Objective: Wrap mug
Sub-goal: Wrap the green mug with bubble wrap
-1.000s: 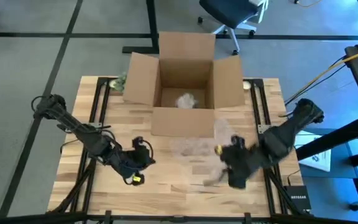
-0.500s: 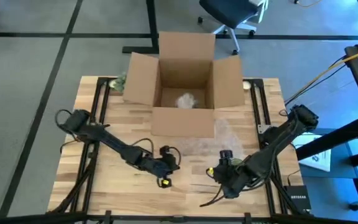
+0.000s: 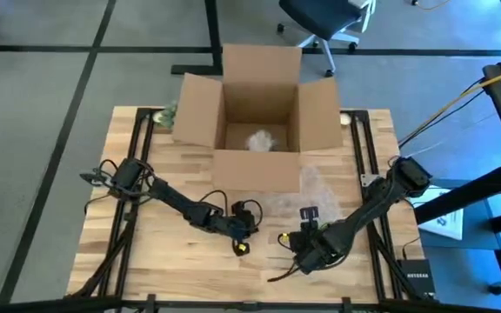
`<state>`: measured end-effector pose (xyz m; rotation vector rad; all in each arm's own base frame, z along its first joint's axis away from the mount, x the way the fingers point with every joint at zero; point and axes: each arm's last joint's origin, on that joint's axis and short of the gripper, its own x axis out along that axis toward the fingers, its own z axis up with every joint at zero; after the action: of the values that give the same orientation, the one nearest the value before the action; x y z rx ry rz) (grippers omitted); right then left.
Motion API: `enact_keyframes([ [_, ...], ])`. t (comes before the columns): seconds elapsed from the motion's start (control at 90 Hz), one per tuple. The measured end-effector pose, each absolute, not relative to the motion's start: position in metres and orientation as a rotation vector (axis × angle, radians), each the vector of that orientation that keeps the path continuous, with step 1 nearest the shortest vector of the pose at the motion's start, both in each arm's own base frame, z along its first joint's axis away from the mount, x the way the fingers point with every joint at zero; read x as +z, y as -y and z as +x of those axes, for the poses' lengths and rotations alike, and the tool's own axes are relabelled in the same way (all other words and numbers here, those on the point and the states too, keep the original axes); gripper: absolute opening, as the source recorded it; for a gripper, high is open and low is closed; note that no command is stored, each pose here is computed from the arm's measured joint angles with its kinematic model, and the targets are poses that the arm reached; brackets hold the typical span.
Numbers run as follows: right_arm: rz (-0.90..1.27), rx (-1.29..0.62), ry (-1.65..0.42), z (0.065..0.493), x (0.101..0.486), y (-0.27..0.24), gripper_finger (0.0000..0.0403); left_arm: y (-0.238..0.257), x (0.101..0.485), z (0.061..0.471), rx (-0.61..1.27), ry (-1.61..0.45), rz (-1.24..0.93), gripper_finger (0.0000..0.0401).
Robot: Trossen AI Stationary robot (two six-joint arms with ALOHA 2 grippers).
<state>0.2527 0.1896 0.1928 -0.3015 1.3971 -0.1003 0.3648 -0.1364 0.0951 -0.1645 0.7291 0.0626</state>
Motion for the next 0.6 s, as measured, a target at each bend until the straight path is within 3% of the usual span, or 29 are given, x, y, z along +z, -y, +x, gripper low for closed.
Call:
enact_keyframes([
  [0.189,-0.307,-0.233,-1.39,0.254,0.223,-0.183,0.0021,0.16,0.1,0.344,0.013,-0.832,-0.133,0.0],
  [0.378,-0.318,-0.495,-1.367,0.246,0.253,-0.165,0.0003,0.175,0.113,0.324,0.024,-0.894,-0.115,0.0],
  [0.6,-0.207,-0.658,-1.324,0.231,0.262,-0.151,0.0001,0.188,0.117,0.304,0.05,-0.957,-0.069,0.0],
])
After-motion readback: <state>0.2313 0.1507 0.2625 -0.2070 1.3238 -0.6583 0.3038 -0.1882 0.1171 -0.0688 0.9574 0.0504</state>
